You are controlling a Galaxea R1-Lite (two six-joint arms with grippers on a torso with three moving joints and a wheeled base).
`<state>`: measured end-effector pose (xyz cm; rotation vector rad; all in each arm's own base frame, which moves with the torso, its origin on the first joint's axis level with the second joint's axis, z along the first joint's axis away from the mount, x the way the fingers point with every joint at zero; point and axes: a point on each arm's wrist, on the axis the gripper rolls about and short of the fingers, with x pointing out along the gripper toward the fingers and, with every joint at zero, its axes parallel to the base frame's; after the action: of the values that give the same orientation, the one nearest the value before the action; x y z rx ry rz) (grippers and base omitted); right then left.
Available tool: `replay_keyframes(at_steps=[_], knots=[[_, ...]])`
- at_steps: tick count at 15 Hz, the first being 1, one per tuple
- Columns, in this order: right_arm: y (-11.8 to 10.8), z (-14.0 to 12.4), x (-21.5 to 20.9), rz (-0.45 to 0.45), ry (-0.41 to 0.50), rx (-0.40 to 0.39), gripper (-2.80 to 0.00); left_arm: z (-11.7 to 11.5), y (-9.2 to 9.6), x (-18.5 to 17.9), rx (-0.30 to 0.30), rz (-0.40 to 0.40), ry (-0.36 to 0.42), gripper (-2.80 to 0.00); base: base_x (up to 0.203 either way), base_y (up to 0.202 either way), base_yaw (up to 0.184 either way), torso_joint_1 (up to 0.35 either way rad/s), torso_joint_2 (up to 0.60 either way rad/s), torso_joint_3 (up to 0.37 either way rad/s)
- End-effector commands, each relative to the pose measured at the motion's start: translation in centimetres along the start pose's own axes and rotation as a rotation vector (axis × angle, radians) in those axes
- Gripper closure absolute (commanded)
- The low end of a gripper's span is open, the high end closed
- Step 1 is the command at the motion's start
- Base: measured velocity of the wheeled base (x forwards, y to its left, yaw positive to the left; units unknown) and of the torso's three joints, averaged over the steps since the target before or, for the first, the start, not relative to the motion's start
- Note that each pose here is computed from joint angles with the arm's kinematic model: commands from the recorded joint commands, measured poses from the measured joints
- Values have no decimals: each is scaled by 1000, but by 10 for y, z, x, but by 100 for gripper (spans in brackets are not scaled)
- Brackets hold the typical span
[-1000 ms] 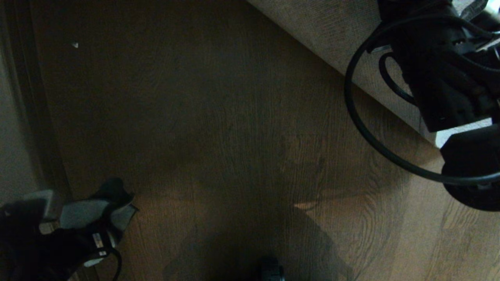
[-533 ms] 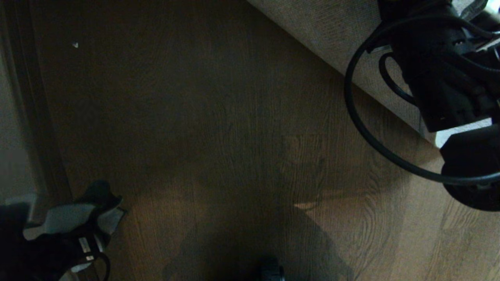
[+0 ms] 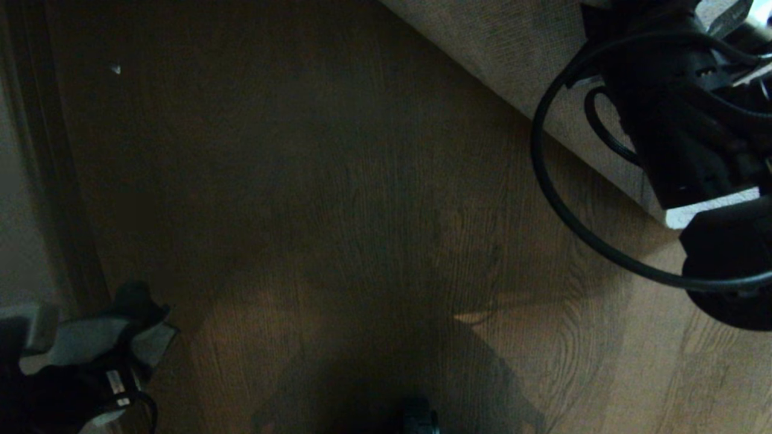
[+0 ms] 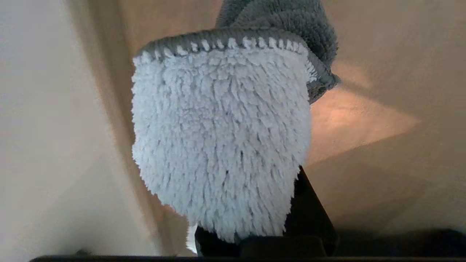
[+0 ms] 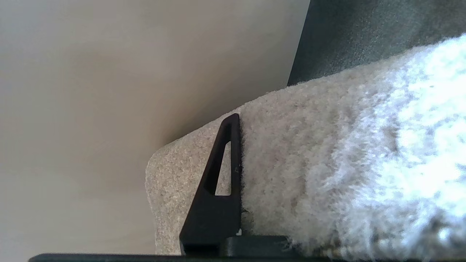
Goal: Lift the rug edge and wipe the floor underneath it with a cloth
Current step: Lay down the carpet
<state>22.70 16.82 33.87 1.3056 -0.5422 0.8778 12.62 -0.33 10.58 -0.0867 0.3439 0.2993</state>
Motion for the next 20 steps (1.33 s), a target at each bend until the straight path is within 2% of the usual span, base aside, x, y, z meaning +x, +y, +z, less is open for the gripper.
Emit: replay_keyframes(at_steps=[1, 4, 7, 11, 16, 20], knots=[[3, 1, 0, 36, -22, 13, 0, 1, 8, -1, -10, 65, -5, 0, 0, 0, 0, 0, 0, 0], [2, 1, 0, 35, -21, 14, 0, 0, 12, -11, -7, 67, -12, 0, 0, 0, 0, 0, 0, 0], [2, 1, 0, 36, -19, 15, 0, -4, 15, -25, 31, 43, -5, 0, 0, 0, 0, 0, 0, 0], [2, 1, 0, 35, -18, 15, 0, -18, 15, -50, 101, -82, 16, 0, 0, 0, 0, 0, 0, 0], [1, 0, 0, 34, -18, 15, 0, -35, 26, -69, 122, -148, 62, 0, 0, 0, 0, 0, 0, 0], [1, 0, 0, 33, -17, 13, 0, -49, 34, -87, 130, -318, 86, 0, 0, 0, 0, 0, 0, 0]])
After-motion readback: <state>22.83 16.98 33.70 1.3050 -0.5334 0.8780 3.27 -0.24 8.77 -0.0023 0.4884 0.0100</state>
